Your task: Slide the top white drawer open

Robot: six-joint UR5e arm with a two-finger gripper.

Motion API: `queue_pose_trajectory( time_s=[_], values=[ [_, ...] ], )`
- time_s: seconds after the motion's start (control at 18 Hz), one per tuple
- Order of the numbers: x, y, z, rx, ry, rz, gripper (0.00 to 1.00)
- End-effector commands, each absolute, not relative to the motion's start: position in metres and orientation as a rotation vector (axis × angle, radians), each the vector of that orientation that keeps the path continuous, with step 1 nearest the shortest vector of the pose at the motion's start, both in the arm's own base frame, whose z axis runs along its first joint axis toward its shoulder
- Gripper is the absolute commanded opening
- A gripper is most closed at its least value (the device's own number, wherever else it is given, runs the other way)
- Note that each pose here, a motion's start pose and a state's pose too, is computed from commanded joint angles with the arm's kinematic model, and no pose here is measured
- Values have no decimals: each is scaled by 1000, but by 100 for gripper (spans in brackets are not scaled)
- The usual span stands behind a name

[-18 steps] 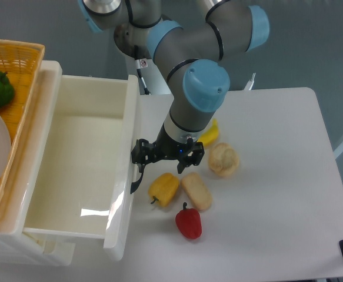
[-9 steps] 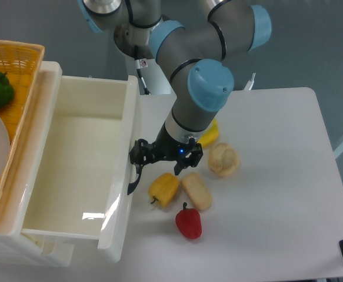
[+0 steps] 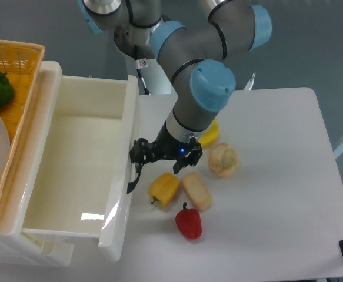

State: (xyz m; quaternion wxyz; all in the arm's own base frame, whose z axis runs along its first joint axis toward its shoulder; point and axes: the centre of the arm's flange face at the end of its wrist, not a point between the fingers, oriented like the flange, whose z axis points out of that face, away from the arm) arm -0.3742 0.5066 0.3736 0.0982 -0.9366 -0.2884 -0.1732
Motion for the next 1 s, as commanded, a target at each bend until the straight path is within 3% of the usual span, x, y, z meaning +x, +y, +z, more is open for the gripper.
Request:
queue_pose_trajectory(
  time_s=[0.56, 0.89, 1.0],
  values=[
    [-396, 499, 397, -2717, -831, -466, 100],
    [-411, 488, 405, -2849, -426, -212, 100],
    [-419, 479, 402, -2866, -383, -193, 100]
  ],
)
